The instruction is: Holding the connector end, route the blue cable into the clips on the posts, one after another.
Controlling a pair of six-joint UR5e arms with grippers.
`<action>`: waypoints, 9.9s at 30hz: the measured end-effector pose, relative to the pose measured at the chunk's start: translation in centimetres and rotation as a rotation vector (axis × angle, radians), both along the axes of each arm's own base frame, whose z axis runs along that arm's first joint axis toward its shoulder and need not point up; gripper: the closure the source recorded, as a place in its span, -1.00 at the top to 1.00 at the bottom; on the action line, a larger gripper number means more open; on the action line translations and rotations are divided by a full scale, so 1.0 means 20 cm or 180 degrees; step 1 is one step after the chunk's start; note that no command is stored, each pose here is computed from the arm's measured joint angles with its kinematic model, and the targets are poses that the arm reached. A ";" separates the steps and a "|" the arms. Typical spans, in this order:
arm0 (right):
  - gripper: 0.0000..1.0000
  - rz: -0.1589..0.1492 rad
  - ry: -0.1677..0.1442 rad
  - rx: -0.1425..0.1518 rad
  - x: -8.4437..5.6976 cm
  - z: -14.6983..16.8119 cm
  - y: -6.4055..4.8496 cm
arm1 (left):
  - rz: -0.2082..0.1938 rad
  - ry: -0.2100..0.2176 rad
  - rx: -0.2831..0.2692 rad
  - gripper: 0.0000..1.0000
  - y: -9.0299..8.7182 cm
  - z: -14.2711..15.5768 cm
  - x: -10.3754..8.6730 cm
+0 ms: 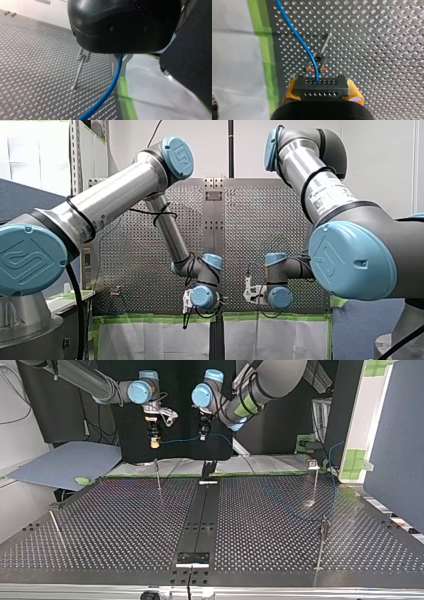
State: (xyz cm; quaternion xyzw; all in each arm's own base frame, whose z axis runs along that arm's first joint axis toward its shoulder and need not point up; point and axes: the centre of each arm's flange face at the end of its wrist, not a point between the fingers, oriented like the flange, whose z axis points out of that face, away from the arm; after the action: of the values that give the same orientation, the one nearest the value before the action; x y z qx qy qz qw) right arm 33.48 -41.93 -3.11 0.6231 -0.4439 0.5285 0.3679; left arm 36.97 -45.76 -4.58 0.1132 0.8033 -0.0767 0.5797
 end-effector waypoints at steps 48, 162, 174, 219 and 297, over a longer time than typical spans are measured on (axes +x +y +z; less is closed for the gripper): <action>-1.00 -0.0201 0.0085 -0.0156 -0.47 -0.12 -0.34 | 0.0022 -0.0451 -0.0511 -1.00 -0.74 0.02 0.11; -1.00 0.0087 0.0221 -0.0204 -0.68 -0.14 -0.92 | -0.0246 -0.0463 -0.1086 -1.00 -0.86 -0.16 0.78; -1.00 0.0056 0.0197 -0.0274 -0.69 -0.10 -1.00 | -0.0376 -0.0399 -0.1173 -1.00 -0.84 -0.16 0.83; -1.00 -0.0062 0.0201 -0.0364 -0.71 -0.12 -1.14 | -0.0355 -0.0327 -0.1564 -1.00 -0.74 -0.13 1.08; -1.00 -0.0060 0.0197 -0.0405 -0.66 -0.09 -1.18 | -0.0579 -0.0049 -0.0316 1.00 -0.76 -0.10 0.73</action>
State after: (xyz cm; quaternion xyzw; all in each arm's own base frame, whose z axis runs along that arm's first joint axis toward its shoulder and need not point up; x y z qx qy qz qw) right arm 20.24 -65.55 -4.96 0.6102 -0.4037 0.5327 0.4254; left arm 51.60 -60.94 -6.58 0.1573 0.7805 -0.1678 0.5813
